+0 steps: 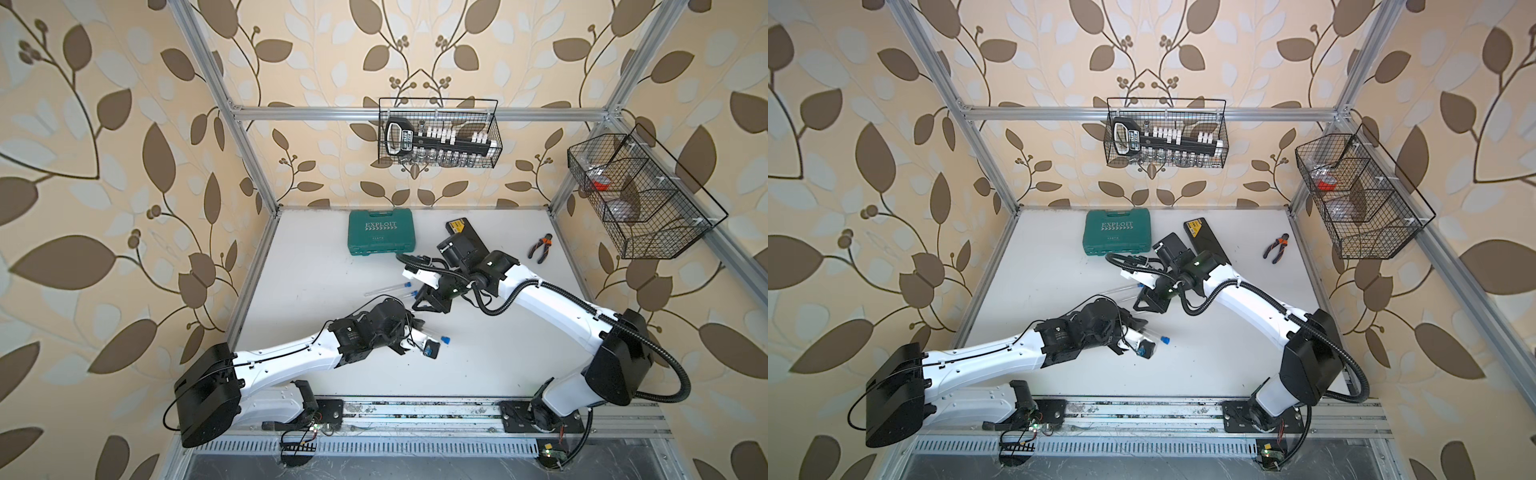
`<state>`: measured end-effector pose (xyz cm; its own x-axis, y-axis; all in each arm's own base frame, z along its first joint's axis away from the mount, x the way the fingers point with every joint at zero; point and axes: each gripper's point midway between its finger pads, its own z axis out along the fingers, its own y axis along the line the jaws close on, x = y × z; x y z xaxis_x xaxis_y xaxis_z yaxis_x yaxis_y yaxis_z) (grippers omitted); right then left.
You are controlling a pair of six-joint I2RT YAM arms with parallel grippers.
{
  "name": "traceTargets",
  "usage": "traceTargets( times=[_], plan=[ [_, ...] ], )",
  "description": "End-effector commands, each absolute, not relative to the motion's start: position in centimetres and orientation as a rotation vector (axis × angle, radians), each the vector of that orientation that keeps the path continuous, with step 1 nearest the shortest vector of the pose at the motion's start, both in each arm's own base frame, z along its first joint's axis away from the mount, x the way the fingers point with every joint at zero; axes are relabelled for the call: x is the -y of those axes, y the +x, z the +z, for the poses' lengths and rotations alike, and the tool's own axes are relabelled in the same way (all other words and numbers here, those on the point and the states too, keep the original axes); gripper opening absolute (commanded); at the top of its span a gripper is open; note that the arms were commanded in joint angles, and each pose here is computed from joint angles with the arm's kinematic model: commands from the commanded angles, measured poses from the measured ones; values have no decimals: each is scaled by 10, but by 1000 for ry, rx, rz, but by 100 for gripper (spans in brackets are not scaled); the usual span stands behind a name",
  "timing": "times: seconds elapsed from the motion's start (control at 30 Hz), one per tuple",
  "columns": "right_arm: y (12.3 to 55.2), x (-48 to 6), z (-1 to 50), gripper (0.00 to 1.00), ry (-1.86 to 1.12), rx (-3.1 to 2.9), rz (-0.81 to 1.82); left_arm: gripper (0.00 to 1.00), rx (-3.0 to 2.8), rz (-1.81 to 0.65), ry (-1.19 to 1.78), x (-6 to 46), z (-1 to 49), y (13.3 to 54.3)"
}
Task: Insert stoppers into test tubes
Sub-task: Insert the stopper into the test tube, then place the test tube at the center of the board.
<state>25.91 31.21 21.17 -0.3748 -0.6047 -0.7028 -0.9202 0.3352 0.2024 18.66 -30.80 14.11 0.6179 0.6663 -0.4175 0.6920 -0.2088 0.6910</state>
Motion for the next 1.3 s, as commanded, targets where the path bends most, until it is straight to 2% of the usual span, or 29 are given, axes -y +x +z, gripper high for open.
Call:
traceTargets(
  times=[0.0, 0.13, 0.2, 0.3, 0.6, 0.83, 1.0, 1.27],
  plan=[
    [276, -301, 271, 46, -1251, -1833, 758, 0, -1036, -106, 1945, 311, 143, 177],
    [274, -252, 267, 53, -1108, -1932, 689, 0, -1170, -5, 1961, 288, 127, 186],
    [277, -231, 269, 60, -988, -1962, 657, 0, -1241, -29, 1935, 283, 125, 184],
    [289, -209, 269, 64, -807, -2008, 591, 0, -1437, -120, 1880, 280, 120, 183],
    [322, -141, 244, 54, -235, -2132, 463, 0, -2115, -398, 1715, 273, 88, 188],
    [320, -122, 246, 54, -157, -2107, 464, 0, -2211, -406, 1705, 279, 68, 200],
    [316, -121, 243, 54, -164, -2109, 465, 0, -2237, -255, 1717, 276, 48, 221],
    [312, -121, 238, 54, -179, -2125, 466, 1, -2311, -164, 1727, 275, 26, 234]
  ],
)
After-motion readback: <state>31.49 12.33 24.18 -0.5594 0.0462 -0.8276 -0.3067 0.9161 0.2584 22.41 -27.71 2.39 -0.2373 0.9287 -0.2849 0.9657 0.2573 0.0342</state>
